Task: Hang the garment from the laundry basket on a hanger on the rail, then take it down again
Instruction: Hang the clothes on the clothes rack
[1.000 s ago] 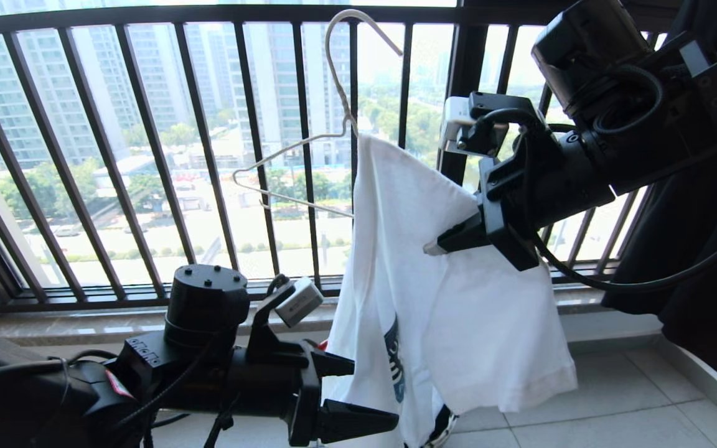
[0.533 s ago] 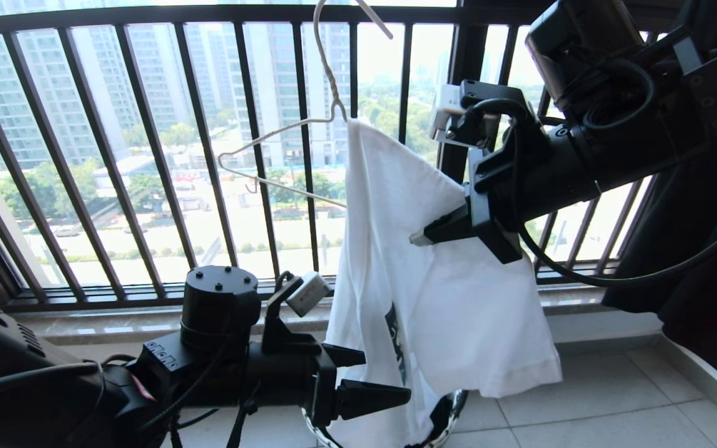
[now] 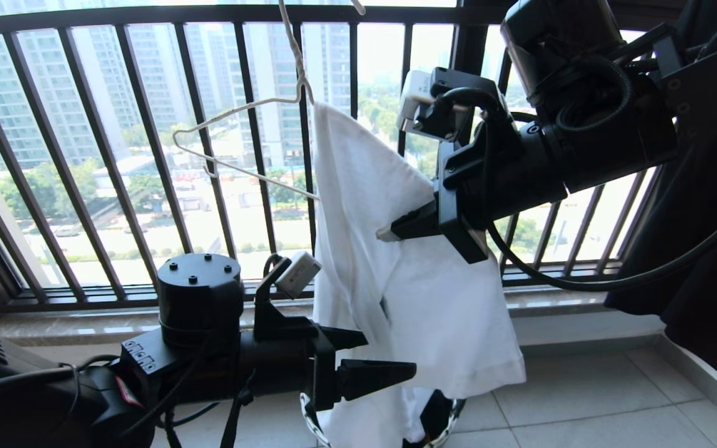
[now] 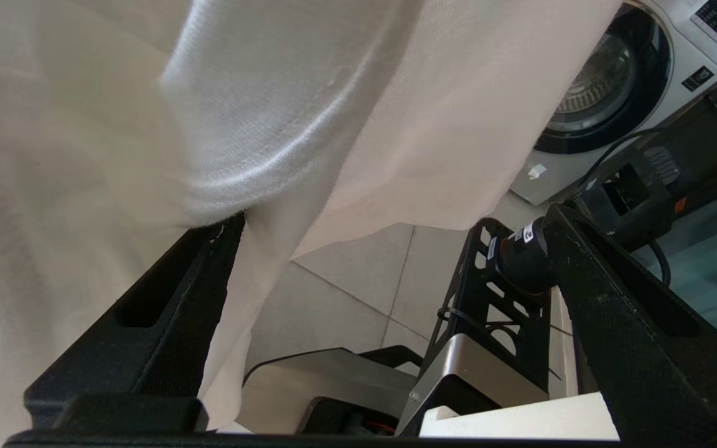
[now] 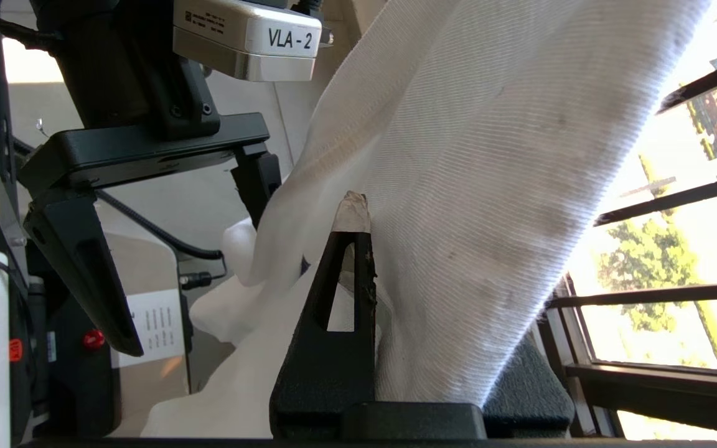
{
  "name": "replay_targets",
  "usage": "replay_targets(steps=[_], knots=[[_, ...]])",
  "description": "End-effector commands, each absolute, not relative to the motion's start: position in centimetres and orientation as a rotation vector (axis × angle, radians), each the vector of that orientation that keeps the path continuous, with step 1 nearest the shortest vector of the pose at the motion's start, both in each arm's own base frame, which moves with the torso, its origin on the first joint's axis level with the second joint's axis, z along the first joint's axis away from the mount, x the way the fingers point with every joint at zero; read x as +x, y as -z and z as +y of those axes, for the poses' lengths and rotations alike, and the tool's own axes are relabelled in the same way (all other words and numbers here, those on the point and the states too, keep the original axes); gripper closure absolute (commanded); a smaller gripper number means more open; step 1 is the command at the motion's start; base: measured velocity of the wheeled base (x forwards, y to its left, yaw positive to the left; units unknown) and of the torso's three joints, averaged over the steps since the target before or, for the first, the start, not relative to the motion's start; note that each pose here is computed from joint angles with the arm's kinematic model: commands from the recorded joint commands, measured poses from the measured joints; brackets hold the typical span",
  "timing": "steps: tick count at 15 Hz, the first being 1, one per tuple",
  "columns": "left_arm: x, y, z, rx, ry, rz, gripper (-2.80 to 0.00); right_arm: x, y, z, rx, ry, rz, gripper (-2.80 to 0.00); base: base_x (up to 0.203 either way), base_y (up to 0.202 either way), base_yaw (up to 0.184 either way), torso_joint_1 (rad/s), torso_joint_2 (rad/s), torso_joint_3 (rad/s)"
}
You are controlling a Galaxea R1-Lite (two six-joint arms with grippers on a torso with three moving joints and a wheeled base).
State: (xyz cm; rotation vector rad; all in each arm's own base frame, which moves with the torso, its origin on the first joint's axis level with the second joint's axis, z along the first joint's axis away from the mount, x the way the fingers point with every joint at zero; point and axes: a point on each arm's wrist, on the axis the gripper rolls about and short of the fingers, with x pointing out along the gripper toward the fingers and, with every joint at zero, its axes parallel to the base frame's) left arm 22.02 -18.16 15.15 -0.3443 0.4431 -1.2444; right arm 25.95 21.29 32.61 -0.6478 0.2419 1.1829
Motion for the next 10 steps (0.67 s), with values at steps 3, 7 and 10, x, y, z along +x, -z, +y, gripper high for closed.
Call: replay_targets(steps=[3, 7, 10], knots=[[20.8, -16.5, -17.8, -0.347, 1.278, 0.399, -2.80, 26.6, -31.9, 22.3, -0.648, -1.195, 0.233, 0.00, 0.000, 0.000, 0.000, 0.000, 0.00, 0.000], [20.1, -17.6, -17.4, -0.347, 1.292, 0.361, -2.80, 26.9, -31.7, 22.8, -0.625, -1.194, 0.229, 0.00, 0.000, 0.000, 0.000, 0.000, 0.00, 0.000], [19.6, -18.4, -17.1, -0.351, 1.292, 0.336, -2.80, 27.2, -31.9, 22.2, -0.623, -1.172, 0.231, 0.00, 0.000, 0.000, 0.000, 0.000, 0.00, 0.000]])
